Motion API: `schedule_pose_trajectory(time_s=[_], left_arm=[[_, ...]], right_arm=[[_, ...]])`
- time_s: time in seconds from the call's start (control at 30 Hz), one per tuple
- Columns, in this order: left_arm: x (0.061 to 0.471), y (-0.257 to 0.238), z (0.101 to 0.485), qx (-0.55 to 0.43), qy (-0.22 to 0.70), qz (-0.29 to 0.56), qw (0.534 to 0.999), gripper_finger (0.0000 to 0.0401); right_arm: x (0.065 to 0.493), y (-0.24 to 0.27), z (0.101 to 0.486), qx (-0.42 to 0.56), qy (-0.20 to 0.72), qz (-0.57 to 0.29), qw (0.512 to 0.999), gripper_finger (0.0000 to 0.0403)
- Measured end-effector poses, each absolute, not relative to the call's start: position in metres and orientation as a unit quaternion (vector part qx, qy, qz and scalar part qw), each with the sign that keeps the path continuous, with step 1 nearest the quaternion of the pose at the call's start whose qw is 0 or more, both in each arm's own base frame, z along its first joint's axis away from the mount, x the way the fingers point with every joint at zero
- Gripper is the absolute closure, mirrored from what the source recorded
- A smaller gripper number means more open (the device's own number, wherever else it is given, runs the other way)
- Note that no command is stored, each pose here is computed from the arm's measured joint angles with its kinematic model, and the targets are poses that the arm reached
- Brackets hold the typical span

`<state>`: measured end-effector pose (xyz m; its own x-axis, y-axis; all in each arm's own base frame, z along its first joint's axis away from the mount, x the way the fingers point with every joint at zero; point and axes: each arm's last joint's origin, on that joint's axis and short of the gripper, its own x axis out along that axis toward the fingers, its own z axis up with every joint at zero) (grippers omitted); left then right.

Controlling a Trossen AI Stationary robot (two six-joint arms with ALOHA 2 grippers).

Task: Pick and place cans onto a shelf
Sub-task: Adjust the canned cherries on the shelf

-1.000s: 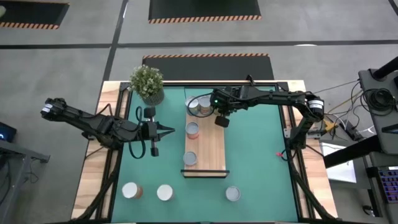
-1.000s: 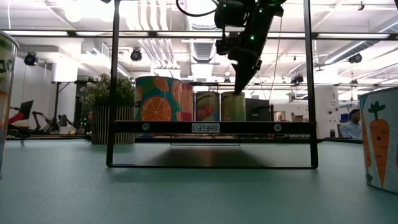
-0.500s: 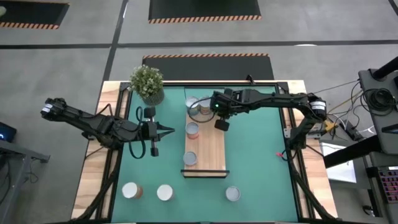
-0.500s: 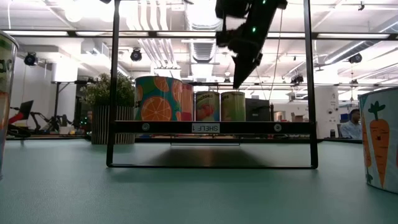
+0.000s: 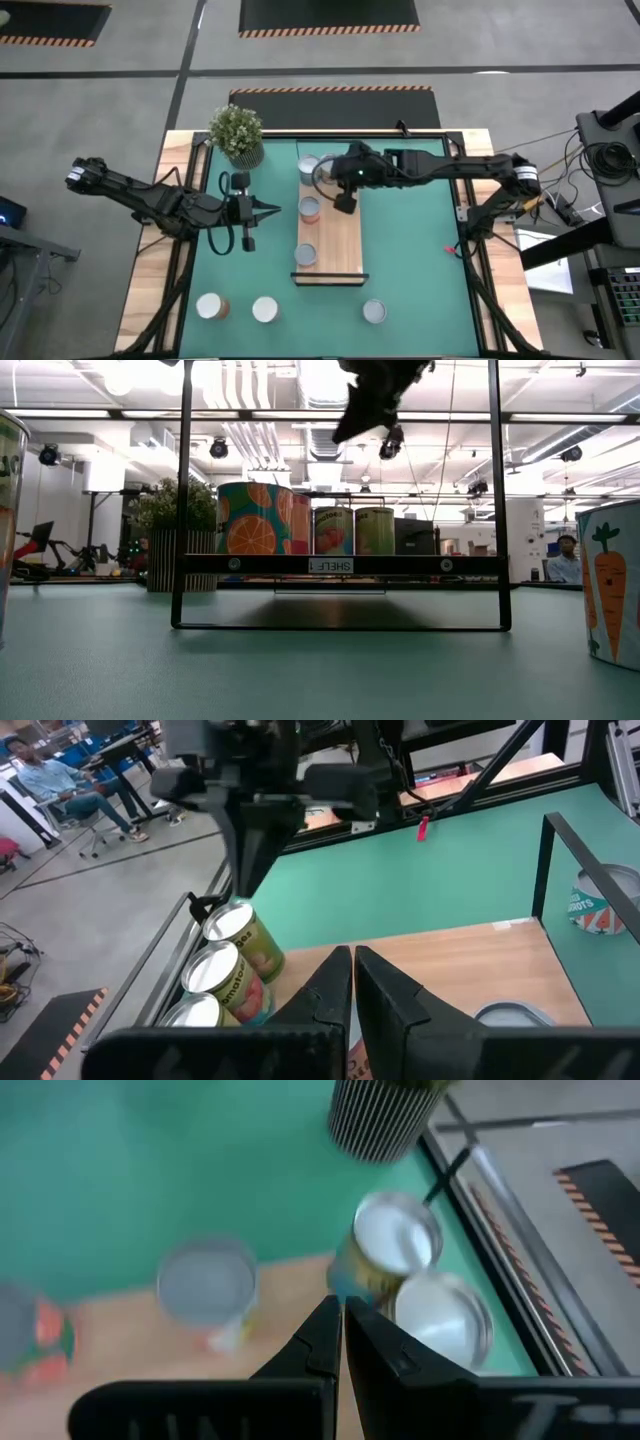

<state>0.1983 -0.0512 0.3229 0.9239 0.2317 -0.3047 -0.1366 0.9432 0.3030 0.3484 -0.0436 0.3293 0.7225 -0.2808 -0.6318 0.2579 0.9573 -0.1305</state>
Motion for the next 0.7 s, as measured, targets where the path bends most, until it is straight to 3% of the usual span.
schedule_pose_trajectory(time_s=[0.7], left_arm=[[0.194,-0.048,0.324,0.157,0.176,0.136,0.962,0.0401]], right_arm=[[0.404,-0.102,0.312,-0.006,0.352,-0.148,0.924,0.0394]])
